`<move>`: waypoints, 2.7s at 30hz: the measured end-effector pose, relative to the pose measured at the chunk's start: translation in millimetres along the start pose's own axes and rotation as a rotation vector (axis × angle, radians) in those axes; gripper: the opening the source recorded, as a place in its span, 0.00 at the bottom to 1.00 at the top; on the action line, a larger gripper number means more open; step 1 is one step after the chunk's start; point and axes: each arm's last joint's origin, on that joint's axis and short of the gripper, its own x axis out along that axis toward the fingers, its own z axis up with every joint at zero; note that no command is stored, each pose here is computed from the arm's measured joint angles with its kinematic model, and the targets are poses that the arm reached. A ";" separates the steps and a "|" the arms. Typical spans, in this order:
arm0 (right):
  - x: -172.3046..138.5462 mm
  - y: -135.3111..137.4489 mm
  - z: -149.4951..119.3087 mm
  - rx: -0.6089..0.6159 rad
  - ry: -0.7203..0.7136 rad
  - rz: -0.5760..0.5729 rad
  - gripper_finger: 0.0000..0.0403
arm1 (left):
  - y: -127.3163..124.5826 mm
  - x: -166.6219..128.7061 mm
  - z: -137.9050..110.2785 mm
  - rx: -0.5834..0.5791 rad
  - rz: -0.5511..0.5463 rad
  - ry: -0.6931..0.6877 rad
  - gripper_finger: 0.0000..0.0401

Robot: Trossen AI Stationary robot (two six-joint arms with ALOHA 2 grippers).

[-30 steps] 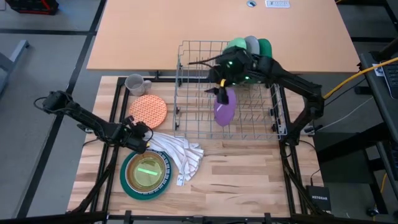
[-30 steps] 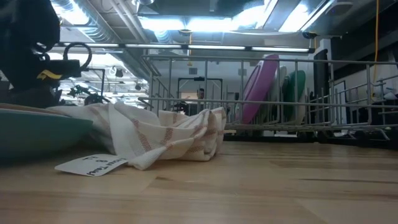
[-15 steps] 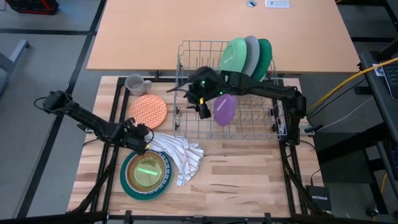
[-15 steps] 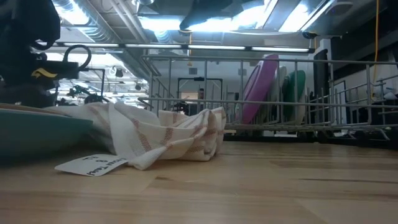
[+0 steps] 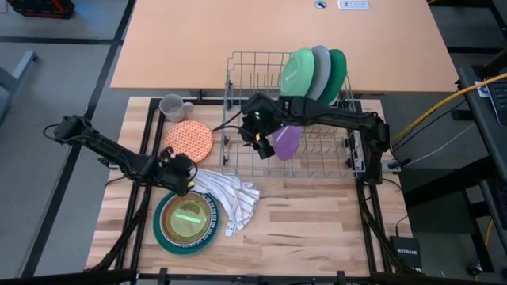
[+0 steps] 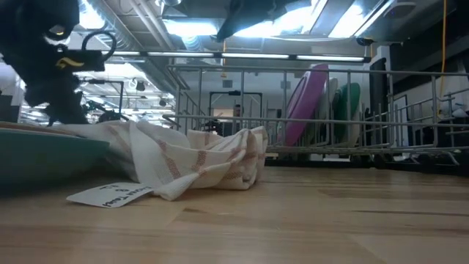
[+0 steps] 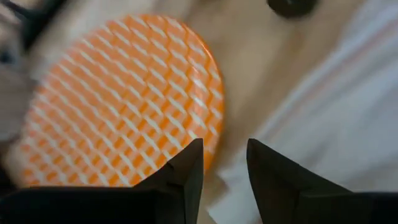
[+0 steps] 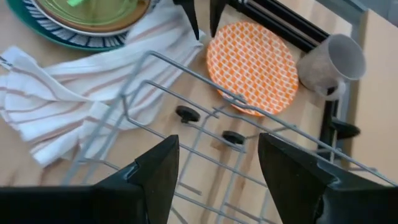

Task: Sort dishes
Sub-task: Put the orange patterned plate into the dish rack

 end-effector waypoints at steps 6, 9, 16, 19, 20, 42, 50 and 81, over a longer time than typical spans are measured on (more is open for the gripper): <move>-0.2 -0.7 0.0 -0.001 0.012 -0.024 0.55 | 16.4 6.6 0.6 -0.040 0.198 -0.036 0.25; -0.2 -0.7 0.0 -0.001 0.011 -0.024 0.55 | 25.1 16.0 -3.9 -0.064 0.262 -0.006 0.23; -0.5 -0.7 0.0 0.000 0.012 -0.024 0.55 | 34.5 26.7 -8.1 -0.100 0.263 0.114 0.22; -0.7 -0.7 0.1 0.000 0.011 -0.024 0.55 | 34.5 28.2 -9.0 -0.107 0.211 0.184 0.22; -0.7 -0.7 0.1 0.000 0.011 -0.024 0.55 | 34.2 28.5 -9.5 -0.105 0.189 0.210 0.22; -1.1 3.7 -5.7 0.012 0.071 0.020 0.55 | 18.6 19.3 5.6 -0.208 -0.181 0.422 0.16; -1.1 3.7 -5.7 0.012 0.071 0.020 0.55 | 16.3 7.5 26.9 -0.190 -0.229 0.372 0.09; -1.5 6.1 -8.7 0.017 0.103 0.044 0.55 | 17.0 -13.1 15.2 0.180 -0.181 0.621 0.46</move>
